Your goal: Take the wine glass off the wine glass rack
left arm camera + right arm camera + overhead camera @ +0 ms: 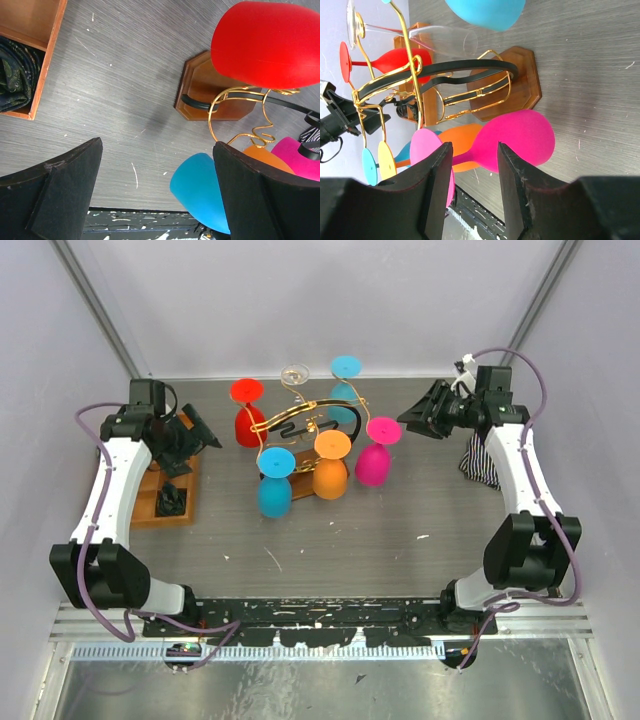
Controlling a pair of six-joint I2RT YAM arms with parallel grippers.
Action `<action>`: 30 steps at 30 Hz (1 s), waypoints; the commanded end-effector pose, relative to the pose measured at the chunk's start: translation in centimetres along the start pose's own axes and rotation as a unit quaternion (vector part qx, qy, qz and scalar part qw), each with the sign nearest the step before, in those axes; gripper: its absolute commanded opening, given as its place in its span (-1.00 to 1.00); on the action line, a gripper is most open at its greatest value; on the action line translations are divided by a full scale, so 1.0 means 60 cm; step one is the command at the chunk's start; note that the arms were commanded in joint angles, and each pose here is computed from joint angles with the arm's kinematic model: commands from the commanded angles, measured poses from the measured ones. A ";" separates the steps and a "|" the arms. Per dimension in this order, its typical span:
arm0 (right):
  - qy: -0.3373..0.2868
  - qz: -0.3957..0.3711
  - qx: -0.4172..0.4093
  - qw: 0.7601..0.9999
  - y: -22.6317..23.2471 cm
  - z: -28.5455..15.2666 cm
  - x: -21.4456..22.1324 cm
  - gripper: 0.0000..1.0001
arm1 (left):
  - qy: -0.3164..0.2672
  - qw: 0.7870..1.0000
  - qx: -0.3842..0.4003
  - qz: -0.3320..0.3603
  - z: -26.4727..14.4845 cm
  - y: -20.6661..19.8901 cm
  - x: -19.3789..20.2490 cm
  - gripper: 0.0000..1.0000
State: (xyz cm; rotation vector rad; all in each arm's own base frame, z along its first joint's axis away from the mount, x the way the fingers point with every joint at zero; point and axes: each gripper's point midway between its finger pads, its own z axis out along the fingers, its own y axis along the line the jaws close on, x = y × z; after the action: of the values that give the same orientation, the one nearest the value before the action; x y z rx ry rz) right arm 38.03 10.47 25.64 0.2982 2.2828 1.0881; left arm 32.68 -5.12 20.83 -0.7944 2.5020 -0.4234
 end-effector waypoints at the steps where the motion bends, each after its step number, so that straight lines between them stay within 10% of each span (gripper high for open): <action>1: -0.044 -0.036 -0.031 0.998 0.043 -0.029 -0.013 -0.06 | -0.008 1.000 -0.002 0.010 -0.015 0.002 0.000 0.98; 30: -0.026 -0.048 -0.105 0.993 0.093 -0.056 0.028 -0.02 | 0.021 1.000 -0.012 0.011 0.003 0.011 0.015 0.98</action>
State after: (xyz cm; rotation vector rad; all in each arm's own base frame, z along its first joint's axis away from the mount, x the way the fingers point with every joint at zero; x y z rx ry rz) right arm 35.07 11.87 27.66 0.2262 2.1802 1.2032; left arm 32.06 -5.04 20.49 -0.7914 2.5317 -0.4078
